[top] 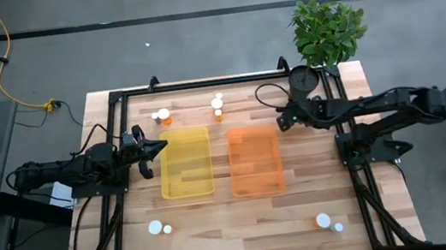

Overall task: Pick and place medicine bottles into bin by pill shape (circle, oval)
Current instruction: Put the Orange bottle pill into the orange bin

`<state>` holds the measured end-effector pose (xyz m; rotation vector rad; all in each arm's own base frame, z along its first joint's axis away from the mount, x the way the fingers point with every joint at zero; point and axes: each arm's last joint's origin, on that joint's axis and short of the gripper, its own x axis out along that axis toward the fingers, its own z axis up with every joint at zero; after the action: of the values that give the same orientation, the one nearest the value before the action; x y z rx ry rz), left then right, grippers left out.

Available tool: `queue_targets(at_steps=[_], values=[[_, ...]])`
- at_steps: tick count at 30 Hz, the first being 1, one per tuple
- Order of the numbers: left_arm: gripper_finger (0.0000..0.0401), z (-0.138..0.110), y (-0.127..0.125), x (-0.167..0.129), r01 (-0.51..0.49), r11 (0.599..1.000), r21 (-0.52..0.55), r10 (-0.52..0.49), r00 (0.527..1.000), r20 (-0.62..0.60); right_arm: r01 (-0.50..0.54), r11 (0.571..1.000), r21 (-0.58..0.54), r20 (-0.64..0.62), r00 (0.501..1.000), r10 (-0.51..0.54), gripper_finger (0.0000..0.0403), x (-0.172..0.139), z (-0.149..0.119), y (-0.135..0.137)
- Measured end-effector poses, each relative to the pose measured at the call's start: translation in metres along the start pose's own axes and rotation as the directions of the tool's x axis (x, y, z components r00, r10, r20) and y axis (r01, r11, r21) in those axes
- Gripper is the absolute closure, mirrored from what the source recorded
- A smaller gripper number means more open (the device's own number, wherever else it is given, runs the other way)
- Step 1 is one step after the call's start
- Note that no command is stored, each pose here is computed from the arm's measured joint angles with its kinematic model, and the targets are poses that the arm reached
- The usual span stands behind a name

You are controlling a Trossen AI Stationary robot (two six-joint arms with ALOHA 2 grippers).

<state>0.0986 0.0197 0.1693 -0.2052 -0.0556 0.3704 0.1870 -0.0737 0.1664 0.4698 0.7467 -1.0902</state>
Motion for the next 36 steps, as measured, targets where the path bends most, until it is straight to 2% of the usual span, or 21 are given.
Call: queue_targets(at_steps=[22,36], values=[[0.0398,0.0001,0.0,0.0,0.0,1.0,0.0,0.0,1.0,0.0,0.024,0.999,-0.032,-0.023,0.999,-0.025,0.0145,0.0107,-0.0043,0.0046],[0.0398,0.0001,0.0,0.0,0.0,1.0,0.0,0.0,1.0,0.0,0.013,0.999,-0.041,-0.006,1.0,-0.013,0.0216,0.0066,-0.0019,0.0034]])
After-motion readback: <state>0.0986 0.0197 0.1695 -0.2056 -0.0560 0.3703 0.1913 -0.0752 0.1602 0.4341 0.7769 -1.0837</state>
